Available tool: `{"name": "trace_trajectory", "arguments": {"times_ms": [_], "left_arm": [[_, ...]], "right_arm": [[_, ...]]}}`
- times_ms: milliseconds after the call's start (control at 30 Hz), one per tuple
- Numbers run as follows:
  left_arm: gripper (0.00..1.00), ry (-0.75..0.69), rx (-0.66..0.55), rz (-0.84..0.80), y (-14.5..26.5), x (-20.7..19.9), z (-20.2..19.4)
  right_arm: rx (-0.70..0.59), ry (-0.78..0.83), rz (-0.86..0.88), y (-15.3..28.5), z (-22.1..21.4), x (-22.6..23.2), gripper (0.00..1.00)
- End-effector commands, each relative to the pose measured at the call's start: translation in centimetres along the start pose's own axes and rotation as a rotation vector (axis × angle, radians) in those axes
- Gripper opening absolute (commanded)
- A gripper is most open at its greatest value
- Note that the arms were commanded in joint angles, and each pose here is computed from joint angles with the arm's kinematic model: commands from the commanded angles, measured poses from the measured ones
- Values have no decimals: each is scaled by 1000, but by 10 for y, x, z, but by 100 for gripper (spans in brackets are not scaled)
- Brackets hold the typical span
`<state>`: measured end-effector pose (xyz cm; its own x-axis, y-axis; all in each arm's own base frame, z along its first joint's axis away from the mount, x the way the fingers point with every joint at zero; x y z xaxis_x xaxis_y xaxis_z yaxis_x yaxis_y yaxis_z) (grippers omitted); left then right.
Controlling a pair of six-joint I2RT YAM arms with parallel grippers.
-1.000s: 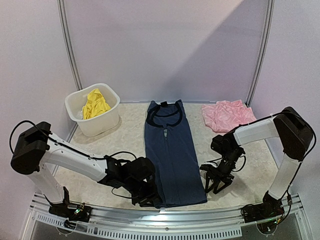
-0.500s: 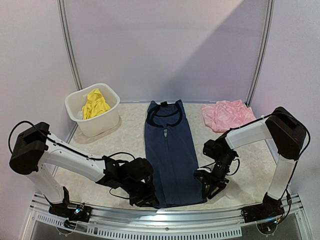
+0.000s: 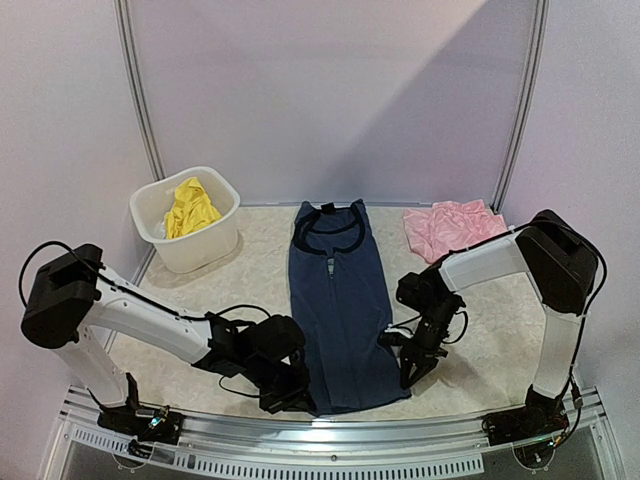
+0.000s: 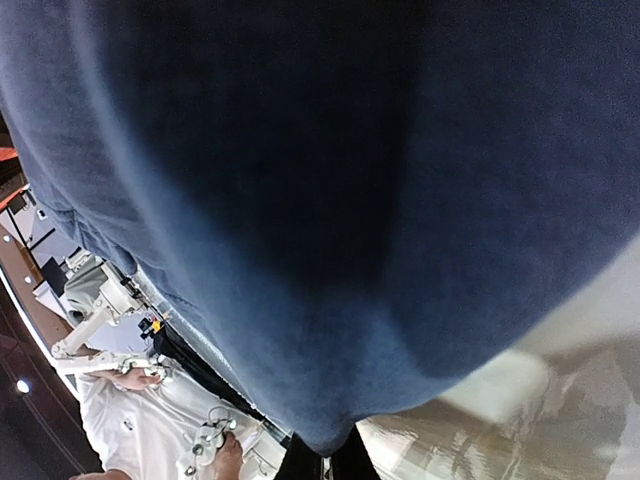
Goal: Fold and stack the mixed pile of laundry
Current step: Pick up the rectangle-folded tank top from the center of the board, then fold the rectangle-folded tank top at the center of the board.
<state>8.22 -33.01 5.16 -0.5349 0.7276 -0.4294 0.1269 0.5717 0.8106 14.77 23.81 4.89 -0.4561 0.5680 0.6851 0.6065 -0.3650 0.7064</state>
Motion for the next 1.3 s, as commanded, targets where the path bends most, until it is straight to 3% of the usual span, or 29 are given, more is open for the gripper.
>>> {"name": "trace_trajectory", "arguments": {"times_ms": [0,333,633,967,1267], "left_arm": [[0,-15,-112,47,9,13,21],[0,-270,-331,-2,75,-44,24],[0,-273,-378,-18,94,-53,35],[0,-289,-419,-41,99,-70,70],[0,-303,-477,-55,96,-91,112]], "right_arm": [[-41,78,-1,12,4,12,0],[-208,222,-52,67,1,55,0],[-311,171,-56,108,23,42,0],[-351,155,-42,127,56,22,0],[-471,123,-51,168,92,-5,0]]}}
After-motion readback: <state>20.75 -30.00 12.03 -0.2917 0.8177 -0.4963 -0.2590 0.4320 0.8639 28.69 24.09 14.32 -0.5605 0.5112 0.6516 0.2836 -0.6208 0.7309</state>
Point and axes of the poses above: each gripper's point midway between its finger pads, its own y axis back along the fingers, its own x axis along the line the jaws close on, z = x × y, the point moved 5 cm from there along y, back along the fingers, and after that the axes turned 15 degrees about y, right-handed, at the moved point
